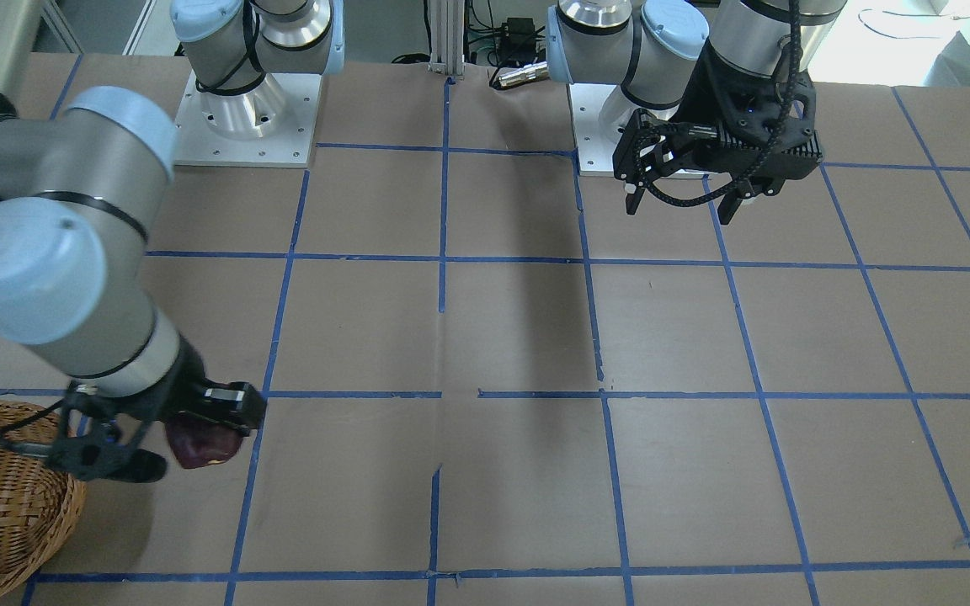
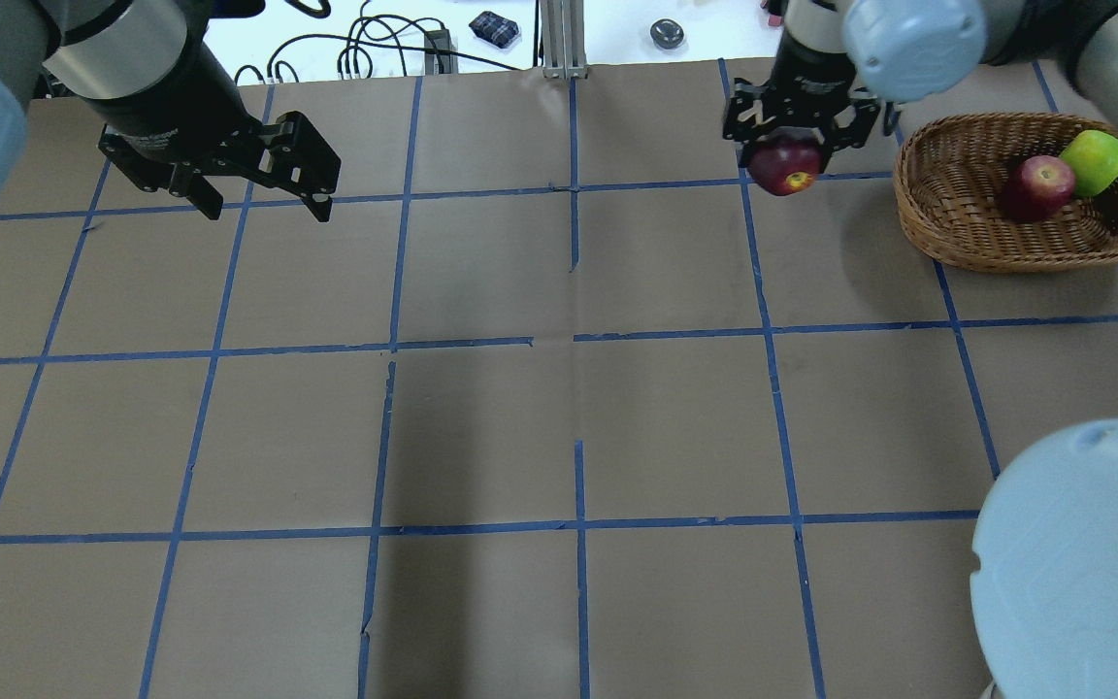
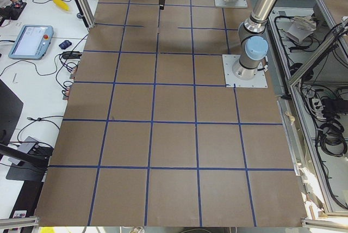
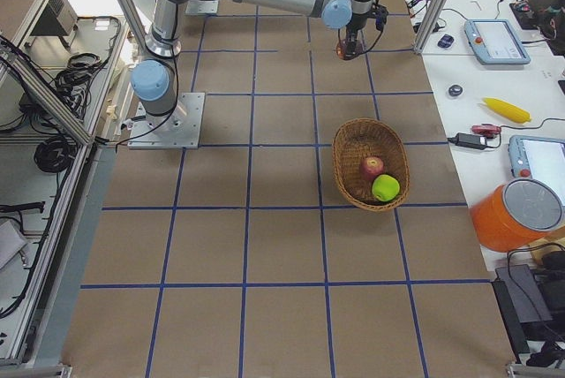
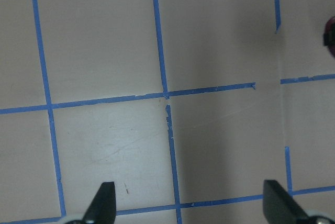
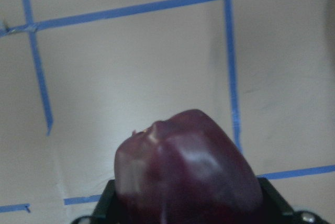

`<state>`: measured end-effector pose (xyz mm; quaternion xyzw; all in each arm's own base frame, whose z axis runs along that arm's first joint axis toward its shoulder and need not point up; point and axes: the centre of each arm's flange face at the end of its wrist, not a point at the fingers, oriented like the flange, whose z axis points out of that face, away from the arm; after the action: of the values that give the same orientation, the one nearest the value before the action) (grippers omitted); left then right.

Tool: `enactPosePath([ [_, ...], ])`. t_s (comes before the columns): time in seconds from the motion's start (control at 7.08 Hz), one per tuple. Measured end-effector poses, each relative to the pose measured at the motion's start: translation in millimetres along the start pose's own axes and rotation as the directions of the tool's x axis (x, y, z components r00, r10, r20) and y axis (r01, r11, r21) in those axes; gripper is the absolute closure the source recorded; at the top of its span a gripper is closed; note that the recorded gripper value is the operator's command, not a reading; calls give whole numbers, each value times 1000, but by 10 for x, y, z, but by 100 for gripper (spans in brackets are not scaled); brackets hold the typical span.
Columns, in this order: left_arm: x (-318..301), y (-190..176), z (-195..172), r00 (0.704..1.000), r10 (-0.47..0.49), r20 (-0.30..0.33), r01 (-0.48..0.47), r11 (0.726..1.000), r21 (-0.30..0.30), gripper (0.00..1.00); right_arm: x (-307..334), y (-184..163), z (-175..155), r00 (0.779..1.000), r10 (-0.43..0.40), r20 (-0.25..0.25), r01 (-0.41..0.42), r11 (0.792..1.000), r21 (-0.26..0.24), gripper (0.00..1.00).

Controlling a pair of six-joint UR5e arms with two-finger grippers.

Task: Put all apples into basket
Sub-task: 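Carry the dark red apple into the basket and open the right gripper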

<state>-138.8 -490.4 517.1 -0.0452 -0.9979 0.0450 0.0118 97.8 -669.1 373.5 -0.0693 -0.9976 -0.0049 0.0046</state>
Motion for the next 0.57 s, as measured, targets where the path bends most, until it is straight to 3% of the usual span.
enactPosePath([
  [0.28,-1,-1,-4,1000,0,0,0,1000,1,0,1257,-246,-74,998,-53,-42,52,999,-8,100],
  [0.57,2,6,-5,1000,0,0,0,1000,1,0,2216,-379,185,996,-74,-50,73,997,-21,100],
])
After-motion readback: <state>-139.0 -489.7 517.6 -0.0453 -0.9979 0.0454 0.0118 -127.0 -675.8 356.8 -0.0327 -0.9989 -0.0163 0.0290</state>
